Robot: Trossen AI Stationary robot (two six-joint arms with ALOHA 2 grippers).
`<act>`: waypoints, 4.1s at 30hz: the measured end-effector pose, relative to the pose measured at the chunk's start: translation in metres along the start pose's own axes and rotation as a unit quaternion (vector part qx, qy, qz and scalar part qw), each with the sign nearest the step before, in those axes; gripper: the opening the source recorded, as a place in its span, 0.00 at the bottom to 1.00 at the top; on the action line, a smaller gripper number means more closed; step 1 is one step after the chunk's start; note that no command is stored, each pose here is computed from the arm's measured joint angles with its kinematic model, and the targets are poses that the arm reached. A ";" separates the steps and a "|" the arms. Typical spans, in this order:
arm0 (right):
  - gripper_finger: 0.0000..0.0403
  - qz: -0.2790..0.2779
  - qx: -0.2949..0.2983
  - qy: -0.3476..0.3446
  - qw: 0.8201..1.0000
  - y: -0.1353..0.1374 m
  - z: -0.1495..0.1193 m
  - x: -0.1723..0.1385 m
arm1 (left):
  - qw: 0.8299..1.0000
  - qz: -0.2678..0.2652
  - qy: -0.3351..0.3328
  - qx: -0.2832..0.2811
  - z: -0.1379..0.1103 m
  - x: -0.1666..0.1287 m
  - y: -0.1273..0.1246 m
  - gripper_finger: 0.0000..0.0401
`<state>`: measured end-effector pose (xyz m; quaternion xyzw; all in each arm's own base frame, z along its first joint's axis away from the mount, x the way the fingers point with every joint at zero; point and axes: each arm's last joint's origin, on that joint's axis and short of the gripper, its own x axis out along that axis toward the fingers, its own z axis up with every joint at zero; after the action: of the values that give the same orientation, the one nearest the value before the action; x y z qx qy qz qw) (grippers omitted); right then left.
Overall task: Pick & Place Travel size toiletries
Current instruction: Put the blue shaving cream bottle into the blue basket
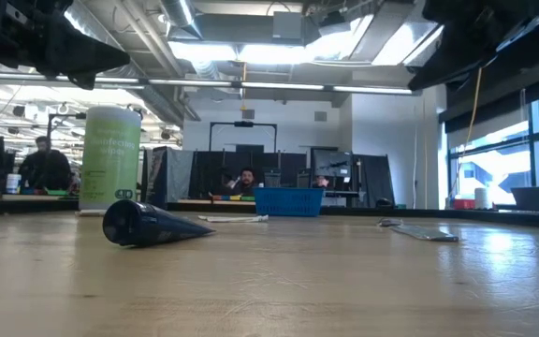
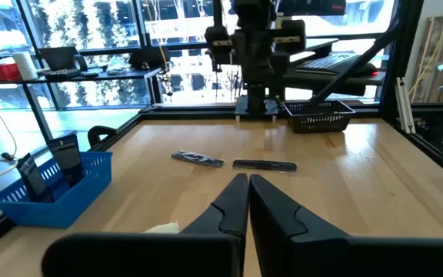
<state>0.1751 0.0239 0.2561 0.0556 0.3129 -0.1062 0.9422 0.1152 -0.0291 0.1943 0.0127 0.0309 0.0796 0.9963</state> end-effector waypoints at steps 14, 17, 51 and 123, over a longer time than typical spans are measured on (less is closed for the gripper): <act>0.01 -0.022 -0.013 -0.036 0.999 -0.014 -0.018 -0.020 | 1.000 0.000 0.000 0.000 0.000 0.000 0.000 0.02; 0.01 -0.033 -0.012 -0.037 0.999 -0.017 -0.025 -0.020 | 1.000 0.000 0.000 0.000 0.000 0.000 0.000 0.03; 0.23 -0.045 -0.013 -0.036 0.998 -0.017 -0.027 -0.018 | 1.000 0.000 0.000 0.000 0.000 0.000 0.000 0.02; 0.43 -0.045 -0.013 -0.036 0.998 -0.017 -0.027 -0.018 | 0.982 0.032 0.137 0.122 0.055 0.044 0.013 0.24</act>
<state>0.1414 0.0146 0.2452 0.0253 0.2822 -0.1464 0.9478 0.1598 -0.0107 0.2466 0.1239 0.1766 0.1079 0.9705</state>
